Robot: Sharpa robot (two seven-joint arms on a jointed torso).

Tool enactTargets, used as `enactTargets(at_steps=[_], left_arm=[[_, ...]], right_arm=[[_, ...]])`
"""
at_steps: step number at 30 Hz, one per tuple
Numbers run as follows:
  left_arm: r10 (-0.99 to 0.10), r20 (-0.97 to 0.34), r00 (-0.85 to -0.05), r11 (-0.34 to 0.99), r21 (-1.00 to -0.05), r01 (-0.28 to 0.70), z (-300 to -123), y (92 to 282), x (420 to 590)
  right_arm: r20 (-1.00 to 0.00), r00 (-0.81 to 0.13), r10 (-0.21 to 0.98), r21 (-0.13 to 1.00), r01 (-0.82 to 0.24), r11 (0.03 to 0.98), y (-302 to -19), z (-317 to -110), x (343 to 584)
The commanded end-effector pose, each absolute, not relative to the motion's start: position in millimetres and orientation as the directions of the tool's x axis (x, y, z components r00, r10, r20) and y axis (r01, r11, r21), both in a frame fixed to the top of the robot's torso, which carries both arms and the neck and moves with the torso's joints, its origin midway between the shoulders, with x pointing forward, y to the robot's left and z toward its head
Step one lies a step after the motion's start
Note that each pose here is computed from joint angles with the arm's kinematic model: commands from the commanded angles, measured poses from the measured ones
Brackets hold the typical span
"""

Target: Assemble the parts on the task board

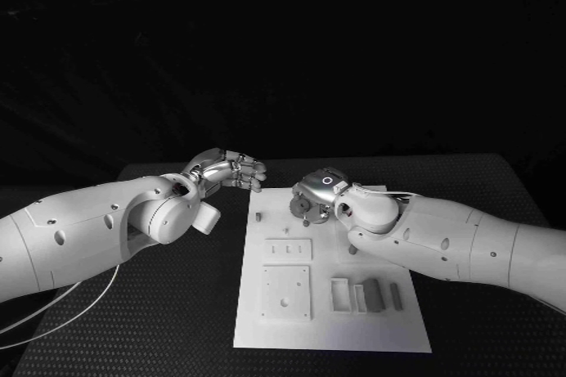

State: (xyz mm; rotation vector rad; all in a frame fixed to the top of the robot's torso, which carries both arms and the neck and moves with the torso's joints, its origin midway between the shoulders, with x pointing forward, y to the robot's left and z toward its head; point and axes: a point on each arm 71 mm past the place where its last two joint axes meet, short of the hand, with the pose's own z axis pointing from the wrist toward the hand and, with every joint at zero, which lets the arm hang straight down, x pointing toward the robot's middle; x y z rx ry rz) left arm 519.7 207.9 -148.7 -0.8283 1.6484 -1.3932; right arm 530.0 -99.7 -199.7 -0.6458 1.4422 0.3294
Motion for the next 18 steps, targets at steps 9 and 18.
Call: enactTargets(at_steps=[9,18], left_arm=[[-0.869,-0.165,-0.467,0.173,-0.985,0.027,-146.8,205.2,519.7],[-0.868,-0.165,-0.468,0.172,-0.985,0.028,-146.5,204.3,519.8]], right_arm=[[-0.976,0.126,-0.179,-0.219,-0.58,0.784,-96.6,-200.9,531.5],[-0.977,0.129,-0.172,-0.215,-0.58,0.786,-92.4,-201.6,532.3]])
